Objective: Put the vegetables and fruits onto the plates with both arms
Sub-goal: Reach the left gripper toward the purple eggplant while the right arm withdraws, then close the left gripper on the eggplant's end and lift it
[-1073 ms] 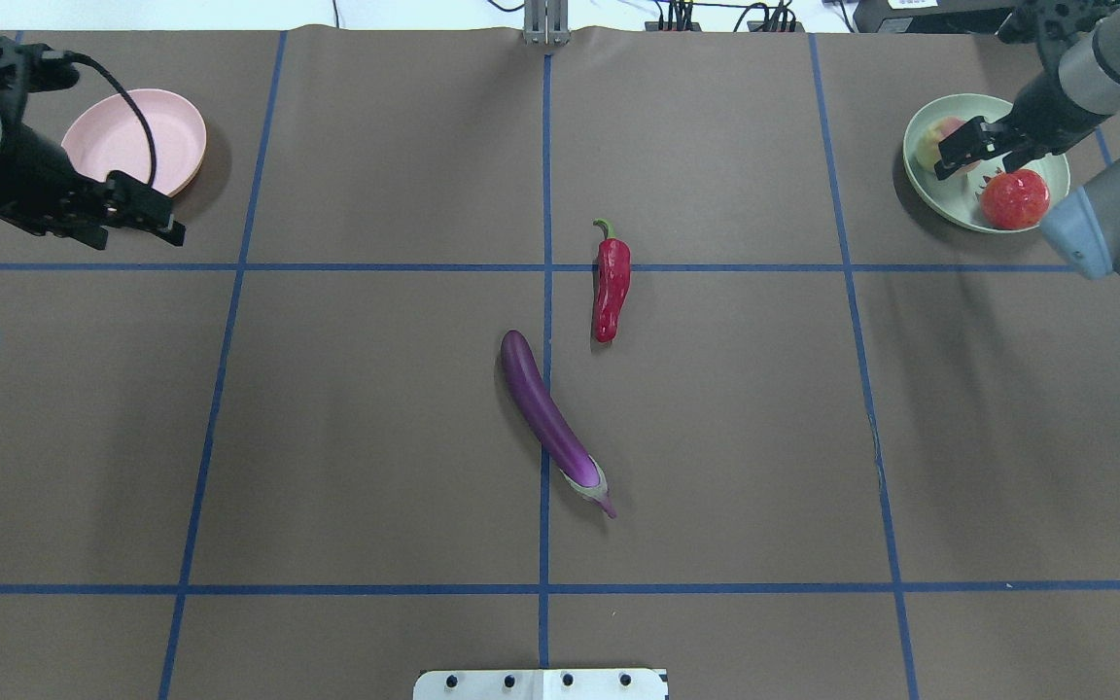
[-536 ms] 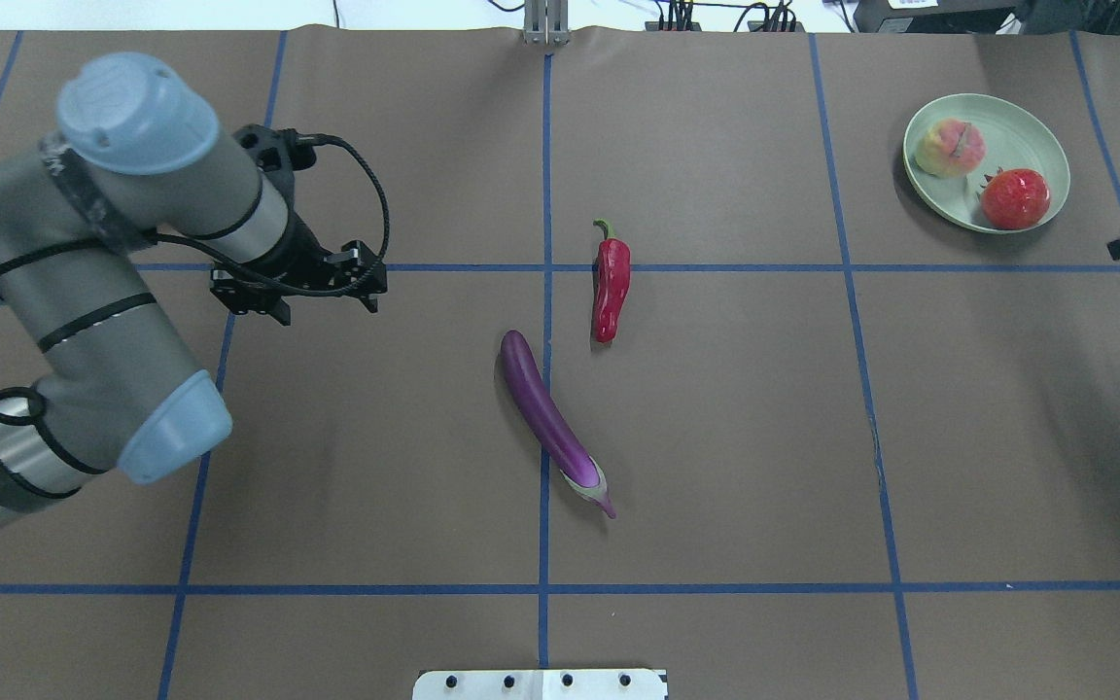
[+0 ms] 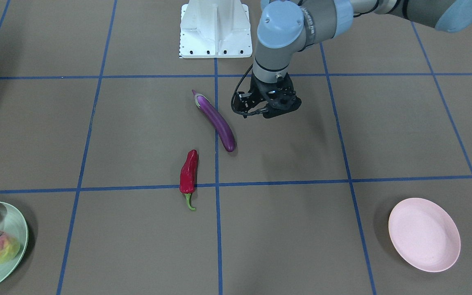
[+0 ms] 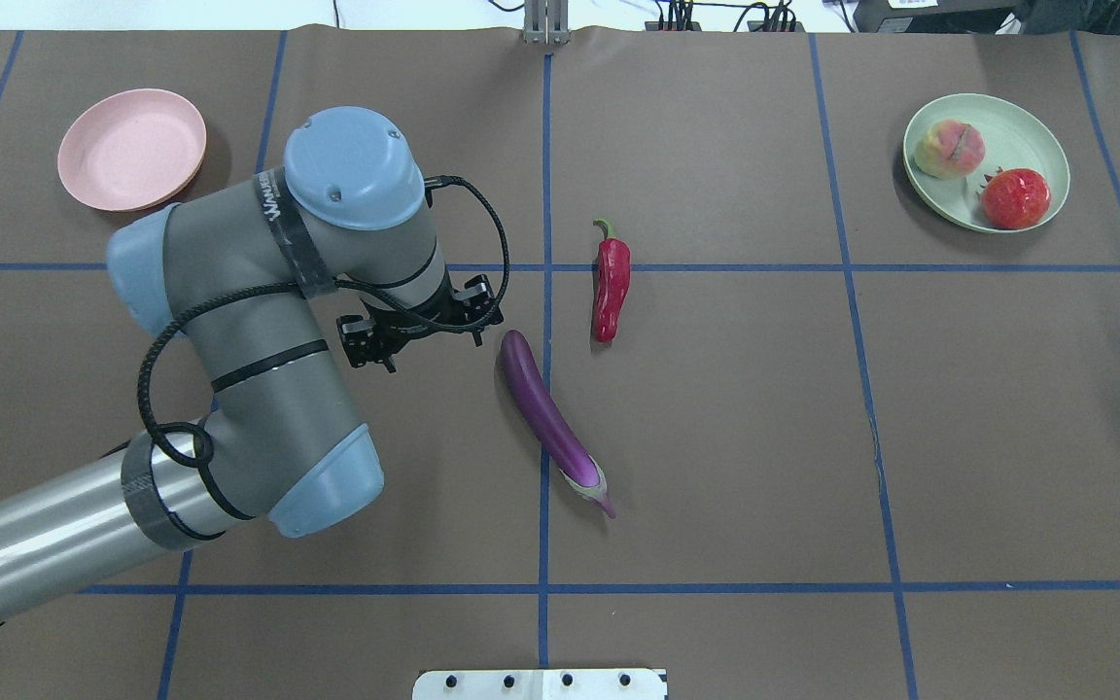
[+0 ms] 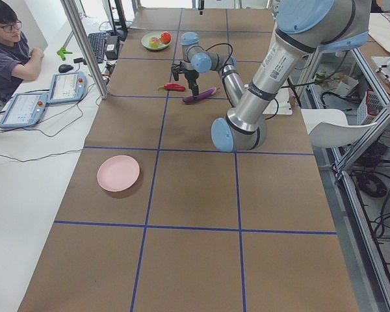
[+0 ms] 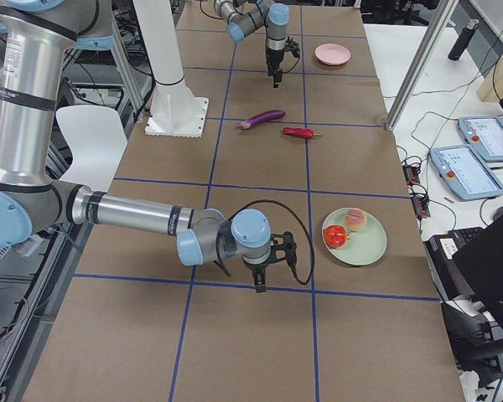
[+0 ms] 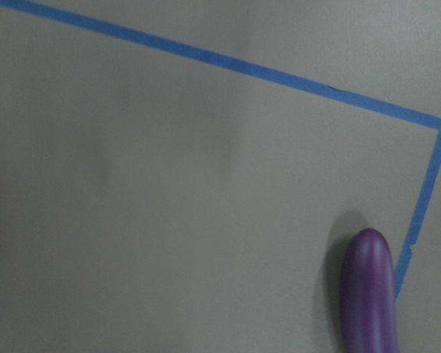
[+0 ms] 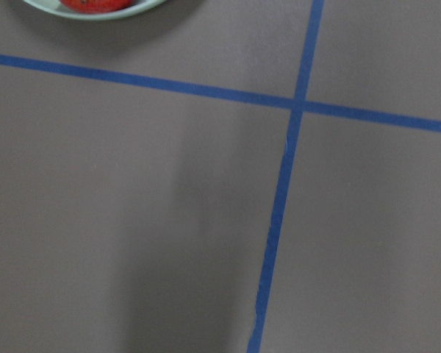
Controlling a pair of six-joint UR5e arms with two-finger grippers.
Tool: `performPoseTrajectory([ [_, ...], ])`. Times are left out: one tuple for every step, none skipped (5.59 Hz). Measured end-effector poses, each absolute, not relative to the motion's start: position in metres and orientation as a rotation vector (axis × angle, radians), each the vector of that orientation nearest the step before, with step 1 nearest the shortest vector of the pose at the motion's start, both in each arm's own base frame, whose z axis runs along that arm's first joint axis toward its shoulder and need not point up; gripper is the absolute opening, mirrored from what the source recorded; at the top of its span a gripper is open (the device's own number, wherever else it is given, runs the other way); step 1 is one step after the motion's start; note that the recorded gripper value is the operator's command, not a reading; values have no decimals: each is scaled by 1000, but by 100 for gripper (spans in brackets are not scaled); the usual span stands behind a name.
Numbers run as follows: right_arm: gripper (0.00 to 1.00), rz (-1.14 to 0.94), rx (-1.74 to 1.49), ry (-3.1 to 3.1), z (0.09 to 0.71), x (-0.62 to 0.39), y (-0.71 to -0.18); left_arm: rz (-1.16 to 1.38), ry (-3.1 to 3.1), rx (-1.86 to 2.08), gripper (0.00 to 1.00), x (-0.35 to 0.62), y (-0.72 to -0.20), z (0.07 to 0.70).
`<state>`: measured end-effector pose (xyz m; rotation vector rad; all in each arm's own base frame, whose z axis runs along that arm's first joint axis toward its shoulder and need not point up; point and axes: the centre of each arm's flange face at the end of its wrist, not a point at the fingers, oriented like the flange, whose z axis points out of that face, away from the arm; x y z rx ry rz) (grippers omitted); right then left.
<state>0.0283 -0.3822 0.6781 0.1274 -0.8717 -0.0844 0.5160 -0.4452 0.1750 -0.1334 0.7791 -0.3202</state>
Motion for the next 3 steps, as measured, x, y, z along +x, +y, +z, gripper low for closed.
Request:
performPoseTrajectory([
  [100, -77, 112, -871, 667, 37, -361, -344, 765, -123, 100, 540, -439, 175],
  [100, -98, 116, -849, 655, 52, -353, -370, 780, -124, 100, 558, -441, 180],
  [100, -125, 129, -803, 652, 74, -352, -385, 798, -128, 100, 573, -445, 183],
])
